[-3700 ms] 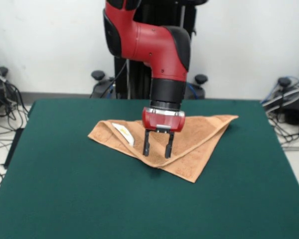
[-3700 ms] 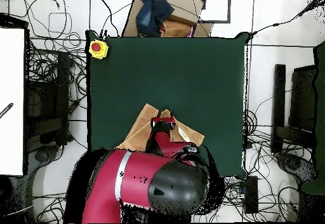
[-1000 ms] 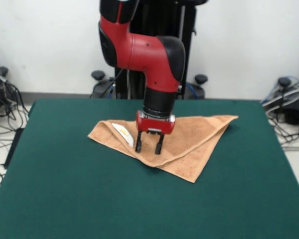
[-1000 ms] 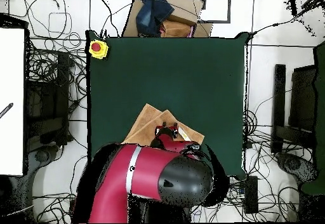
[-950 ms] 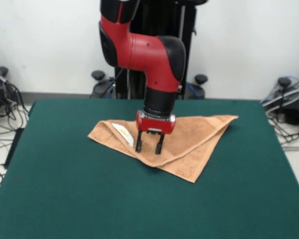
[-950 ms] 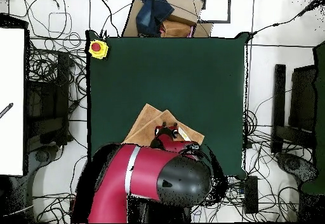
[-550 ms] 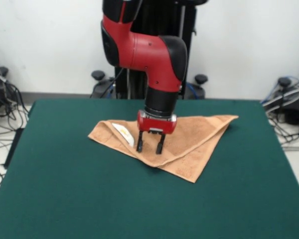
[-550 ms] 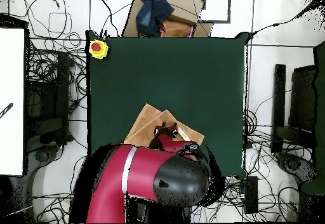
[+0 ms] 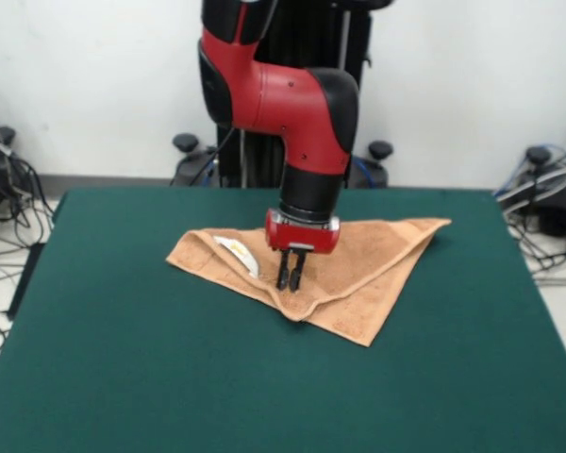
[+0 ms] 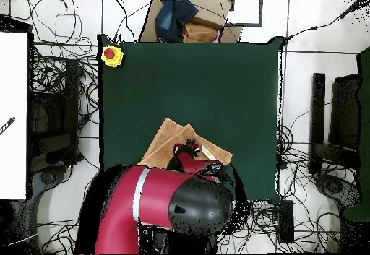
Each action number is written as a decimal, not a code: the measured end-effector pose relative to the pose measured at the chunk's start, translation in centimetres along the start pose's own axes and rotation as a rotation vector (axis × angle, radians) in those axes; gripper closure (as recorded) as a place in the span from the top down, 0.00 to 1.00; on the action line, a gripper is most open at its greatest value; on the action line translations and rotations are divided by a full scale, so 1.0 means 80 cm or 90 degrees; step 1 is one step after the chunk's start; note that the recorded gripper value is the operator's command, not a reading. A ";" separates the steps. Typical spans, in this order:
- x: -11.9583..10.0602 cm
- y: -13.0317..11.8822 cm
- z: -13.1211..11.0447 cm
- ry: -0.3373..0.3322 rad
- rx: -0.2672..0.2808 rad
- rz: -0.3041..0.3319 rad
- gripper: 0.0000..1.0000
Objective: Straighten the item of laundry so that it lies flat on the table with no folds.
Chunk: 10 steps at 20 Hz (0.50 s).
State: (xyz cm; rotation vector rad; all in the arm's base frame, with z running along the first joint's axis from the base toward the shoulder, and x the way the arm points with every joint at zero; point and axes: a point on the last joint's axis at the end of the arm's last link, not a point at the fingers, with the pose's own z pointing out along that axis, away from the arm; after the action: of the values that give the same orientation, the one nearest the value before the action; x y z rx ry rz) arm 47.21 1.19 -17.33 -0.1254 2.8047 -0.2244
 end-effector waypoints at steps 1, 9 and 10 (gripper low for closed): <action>0.000 0.000 0.000 0.000 0.000 0.000 0.00; 0.000 0.000 -0.001 0.000 0.000 0.000 0.00; 0.000 0.000 -0.002 0.000 0.000 0.001 0.00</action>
State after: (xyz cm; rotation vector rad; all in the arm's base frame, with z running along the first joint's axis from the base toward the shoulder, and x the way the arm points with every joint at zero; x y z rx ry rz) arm 47.15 1.20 -17.19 -0.1240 2.8051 -0.2243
